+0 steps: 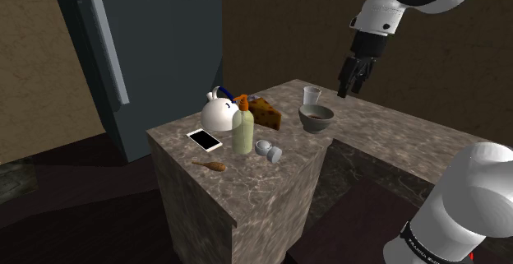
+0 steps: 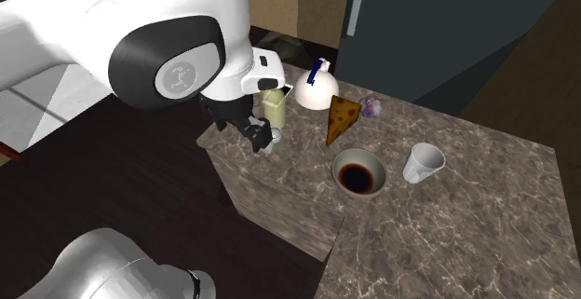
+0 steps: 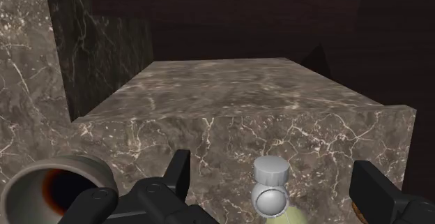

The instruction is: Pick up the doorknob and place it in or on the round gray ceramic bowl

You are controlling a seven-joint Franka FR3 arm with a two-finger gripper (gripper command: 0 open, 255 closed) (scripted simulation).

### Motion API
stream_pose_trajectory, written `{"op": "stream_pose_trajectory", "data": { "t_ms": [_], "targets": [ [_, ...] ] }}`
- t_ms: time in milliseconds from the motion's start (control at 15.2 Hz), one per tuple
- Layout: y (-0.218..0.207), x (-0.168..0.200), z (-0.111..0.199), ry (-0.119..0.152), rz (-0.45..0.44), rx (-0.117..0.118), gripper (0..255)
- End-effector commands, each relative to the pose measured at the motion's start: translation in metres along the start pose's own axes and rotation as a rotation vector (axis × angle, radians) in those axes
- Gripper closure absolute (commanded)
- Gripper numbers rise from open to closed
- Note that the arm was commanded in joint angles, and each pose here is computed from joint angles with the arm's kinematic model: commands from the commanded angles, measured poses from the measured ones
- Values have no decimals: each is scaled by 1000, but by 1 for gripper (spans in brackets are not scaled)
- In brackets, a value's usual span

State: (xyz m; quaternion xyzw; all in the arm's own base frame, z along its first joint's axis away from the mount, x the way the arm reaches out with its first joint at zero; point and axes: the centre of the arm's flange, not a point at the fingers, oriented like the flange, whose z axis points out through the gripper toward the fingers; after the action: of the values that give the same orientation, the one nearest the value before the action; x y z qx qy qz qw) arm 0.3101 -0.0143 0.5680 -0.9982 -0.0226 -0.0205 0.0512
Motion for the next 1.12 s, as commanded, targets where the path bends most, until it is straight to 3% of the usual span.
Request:
{"op": "stream_pose_trajectory", "data": {
  "t_ms": [0, 1056],
  "targets": [
    [0, 0, 0, 0, 0, 0, 0],
    [-30, 143, 164, -84, -77, 4, 0]
  ]
}}
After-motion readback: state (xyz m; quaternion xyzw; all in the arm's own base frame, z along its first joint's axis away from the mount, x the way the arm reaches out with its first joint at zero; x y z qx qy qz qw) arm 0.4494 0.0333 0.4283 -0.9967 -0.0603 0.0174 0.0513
